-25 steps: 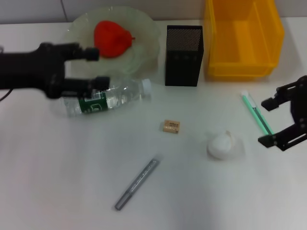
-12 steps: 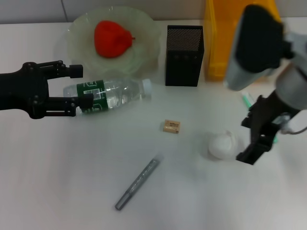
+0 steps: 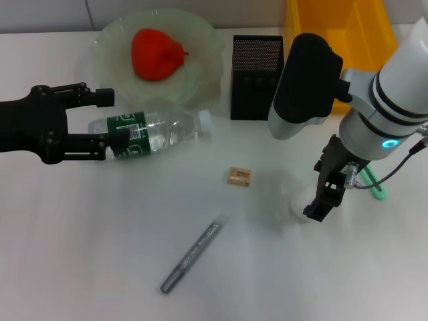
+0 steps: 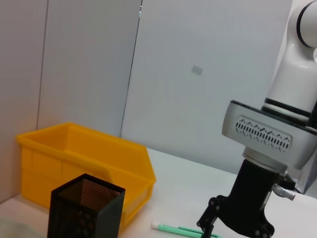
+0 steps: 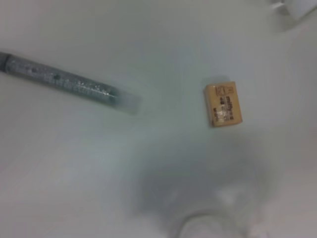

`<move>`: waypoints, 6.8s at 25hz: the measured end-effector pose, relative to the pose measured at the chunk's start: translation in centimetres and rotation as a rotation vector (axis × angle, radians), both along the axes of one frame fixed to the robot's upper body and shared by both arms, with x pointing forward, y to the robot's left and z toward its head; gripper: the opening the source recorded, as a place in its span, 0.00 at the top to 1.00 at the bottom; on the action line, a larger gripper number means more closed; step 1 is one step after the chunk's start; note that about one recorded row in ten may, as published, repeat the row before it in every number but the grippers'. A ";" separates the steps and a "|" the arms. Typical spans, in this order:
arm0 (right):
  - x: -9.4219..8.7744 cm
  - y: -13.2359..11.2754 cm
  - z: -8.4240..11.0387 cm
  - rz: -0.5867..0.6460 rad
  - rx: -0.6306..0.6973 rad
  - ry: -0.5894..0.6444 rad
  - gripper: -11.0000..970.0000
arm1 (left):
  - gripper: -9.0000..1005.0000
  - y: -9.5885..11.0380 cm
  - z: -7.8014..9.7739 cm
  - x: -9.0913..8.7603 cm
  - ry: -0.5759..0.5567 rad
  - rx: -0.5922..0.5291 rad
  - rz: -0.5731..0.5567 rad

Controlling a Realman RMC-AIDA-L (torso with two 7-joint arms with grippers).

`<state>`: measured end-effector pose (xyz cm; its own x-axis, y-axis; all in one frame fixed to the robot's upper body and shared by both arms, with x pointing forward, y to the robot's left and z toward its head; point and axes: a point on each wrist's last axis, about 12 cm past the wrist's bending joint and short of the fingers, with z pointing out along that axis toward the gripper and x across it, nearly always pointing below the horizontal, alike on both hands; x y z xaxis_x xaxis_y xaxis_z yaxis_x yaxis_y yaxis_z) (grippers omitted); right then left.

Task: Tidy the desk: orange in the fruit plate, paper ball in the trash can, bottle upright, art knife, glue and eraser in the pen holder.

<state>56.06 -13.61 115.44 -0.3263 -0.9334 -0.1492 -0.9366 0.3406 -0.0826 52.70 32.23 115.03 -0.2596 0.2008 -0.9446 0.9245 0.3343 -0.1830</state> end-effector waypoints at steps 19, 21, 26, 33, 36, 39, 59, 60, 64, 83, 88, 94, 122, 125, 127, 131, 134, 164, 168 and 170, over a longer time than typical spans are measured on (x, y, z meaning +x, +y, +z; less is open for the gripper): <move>0.0 0.6 -1.4 0.028 -0.029 0.045 0.22 | 0.18 0.3 -0.5 0.3 -0.001 0.008 0.039; 0.0 0.5 -1.2 0.027 -0.024 0.042 0.25 | 0.18 0.3 -0.5 0.3 -0.002 0.009 0.039; 0.2 -0.4 1.5 -0.002 0.037 0.003 0.35 | 0.18 0.4 -0.7 0.1 -0.008 0.010 0.042; 1.5 -4.4 7.8 -0.115 0.148 -0.171 0.42 | 0.19 0.6 -1.0 0.0 -0.011 0.009 0.059; 2.6 -6.9 9.9 -0.181 0.211 -0.322 0.42 | 0.19 0.6 -1.1 -0.1 -0.008 0.008 0.063; 3.2 -7.6 9.7 -0.196 0.232 -0.381 0.42 | 0.19 0.5 -1.4 -0.1 -0.003 0.007 0.071; 8.0 -8.8 3.2 -0.223 0.407 -0.568 0.35 | 0.20 0.4 -2.0 -0.1 -0.003 0.027 0.087; 8.0 -9.0 3.1 -0.229 0.407 -0.571 0.32 | 0.20 0.4 -2.0 -0.1 -0.003 0.029 0.087; 7.2 -10.1 3.1 -0.252 0.444 -0.536 0.18 | 0.20 0.4 -1.6 0.3 0.000 0.080 0.072; -5.5 -18.0 8.0 -0.165 0.549 -0.180 0.15 | 0.21 -9.9 3.6 6.0 -0.129 0.607 -0.084; -6.7 -18.5 8.7 -0.202 0.479 -0.110 0.15 | 0.22 -14.2 2.6 6.3 -0.214 0.722 -0.129; -6.8 -18.9 7.9 -0.230 0.368 -0.027 0.15 | 0.22 -16.8 1.1 6.4 -0.280 0.781 -0.131; -9.7 -24.8 3.4 -0.227 0.700 -0.141 0.15 | 0.24 -20.7 -2.1 8.8 -0.308 0.913 -0.120; -9.7 -24.5 3.3 -0.224 0.707 -0.141 0.15 | 0.24 -20.9 -2.5 9.0 -0.309 0.936 -0.113; -9.6 -24.4 3.3 -0.221 0.711 -0.141 0.15 | 0.24 -20.9 -2.7 9.1 -0.312 0.955 -0.103; -9.6 -24.3 3.3 -0.220 0.714 -0.140 0.15 | 0.24 -20.8 -3.1 9.4 -0.310 0.981 -0.088; -9.5 -24.3 3.3 -0.219 0.714 -0.140 0.15 | 0.24 -20.6 -3.3 9.5 -0.311 0.998 -0.077; -8.8 -23.7 4.1 -0.217 0.739 -0.172 0.15 | 0.56 -20.9 -4.0 9.3 -0.331 1.002 -0.066; -8.8 -23.6 4.2 -0.205 0.755 -0.186 0.15 | 0.56 -20.4 -3.0 8.2 -0.329 0.941 -0.048; -8.7 -23.5 4.4 -0.197 0.761 -0.193 0.15 | 0.56 -19.8 -2.3 7.5 -0.323 0.909 -0.033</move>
